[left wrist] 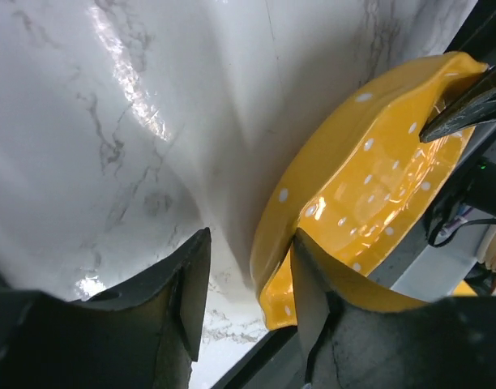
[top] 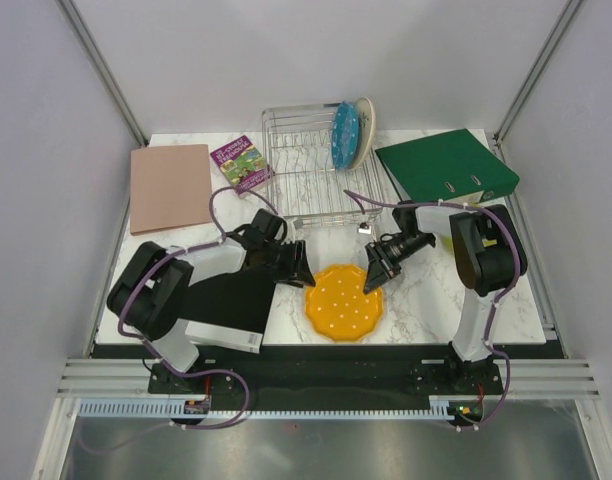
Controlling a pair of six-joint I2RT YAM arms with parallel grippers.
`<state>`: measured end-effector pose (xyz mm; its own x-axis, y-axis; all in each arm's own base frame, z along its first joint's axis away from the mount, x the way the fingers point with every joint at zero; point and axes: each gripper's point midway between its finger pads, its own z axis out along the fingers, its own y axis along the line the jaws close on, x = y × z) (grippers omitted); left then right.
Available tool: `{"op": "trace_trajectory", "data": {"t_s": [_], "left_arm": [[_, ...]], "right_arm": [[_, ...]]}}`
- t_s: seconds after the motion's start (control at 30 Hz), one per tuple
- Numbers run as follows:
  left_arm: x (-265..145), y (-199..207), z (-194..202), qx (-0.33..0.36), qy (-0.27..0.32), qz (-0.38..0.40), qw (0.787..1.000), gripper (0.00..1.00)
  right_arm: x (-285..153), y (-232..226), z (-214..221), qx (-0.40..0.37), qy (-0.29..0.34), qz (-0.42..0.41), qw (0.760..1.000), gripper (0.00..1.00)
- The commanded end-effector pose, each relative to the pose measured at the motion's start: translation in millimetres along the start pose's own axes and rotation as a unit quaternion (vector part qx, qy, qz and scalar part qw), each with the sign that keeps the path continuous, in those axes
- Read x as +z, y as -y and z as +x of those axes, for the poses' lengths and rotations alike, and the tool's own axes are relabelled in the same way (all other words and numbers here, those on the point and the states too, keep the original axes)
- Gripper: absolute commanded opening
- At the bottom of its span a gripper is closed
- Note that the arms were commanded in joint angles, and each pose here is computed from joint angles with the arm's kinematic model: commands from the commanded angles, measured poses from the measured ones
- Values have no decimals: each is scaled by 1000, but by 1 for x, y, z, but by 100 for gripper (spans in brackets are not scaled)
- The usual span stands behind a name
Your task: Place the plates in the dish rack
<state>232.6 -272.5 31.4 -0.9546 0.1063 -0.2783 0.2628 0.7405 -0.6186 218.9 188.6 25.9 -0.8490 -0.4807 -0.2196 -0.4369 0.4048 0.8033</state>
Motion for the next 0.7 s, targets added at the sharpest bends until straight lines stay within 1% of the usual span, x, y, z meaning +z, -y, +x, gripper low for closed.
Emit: {"op": "trace_trajectory", "data": {"t_s": [0.0,0.03,0.07,0.1,0.13,0.17,0.2,0.23,0.3,0.33,0.37,0.4,0.43,0.47,0.5,0.53,0.57,0.6,0.63,0.67], "left_arm": [[-52,7,-55,10,75,-1,997,52],[-65,16,-57,9,79,16,997,52],[-87,27,-69,21,111,31,993,52],[-101,35,-74,35,129,37,990,52],[-112,40,-76,47,143,39,988,53],[-135,54,-84,85,177,46,979,53],[-145,58,-88,100,194,45,975,53],[-154,57,-96,110,216,30,970,54],[-178,61,-111,141,262,12,955,54],[-189,56,-123,143,287,-8,947,54],[-195,53,-130,155,301,-22,941,55],[-199,49,-136,157,313,-33,936,55],[-205,43,-142,156,327,-50,931,55],[-210,36,-146,152,336,-62,927,55],[-215,34,-150,151,348,-66,923,55],[-218,29,-152,146,355,-76,920,55],[-219,24,-153,139,360,-83,919,55],[-222,24,-155,138,368,-85,916,55],[-222,23,-152,135,369,-84,916,55],[-223,23,-151,131,372,-82,915,55]], "right_arm": [[-28,-24,-14,-106,4,38,994,0],[-37,-30,-23,-125,10,48,991,0],[-43,-36,-26,-136,10,55,989,0],[-51,-48,-25,-139,7,58,988,0],[-62,-57,-38,-161,17,69,984,0],[-69,-65,-44,-173,20,76,982,0],[-76,-73,-45,-168,17,74,983,0],[-89,-86,-65,-196,34,86,976,0],[-103,-103,-84,-194,50,88,976,0],[-121,-121,-113,-226,81,101,966,0],[-127,-128,-126,-215,97,103,966,0],[-136,-136,-143,-233,116,113,959,0],[-153,-154,-166,-264,148,132,944,0],[-156,-157,-181,-270,160,140,939,0],[-165,-164,-200,-255,190,147,937,0],[-187,-187,-225,-280,232,161,918,0],[-190,-182,-244,-268,249,166,916,0],[-205,-197,-272,-249,308,164,904,0],[-223,-202,-293,-249,351,189,882,0],[-235,-208,-308,-238,391,197,867,0]]}}
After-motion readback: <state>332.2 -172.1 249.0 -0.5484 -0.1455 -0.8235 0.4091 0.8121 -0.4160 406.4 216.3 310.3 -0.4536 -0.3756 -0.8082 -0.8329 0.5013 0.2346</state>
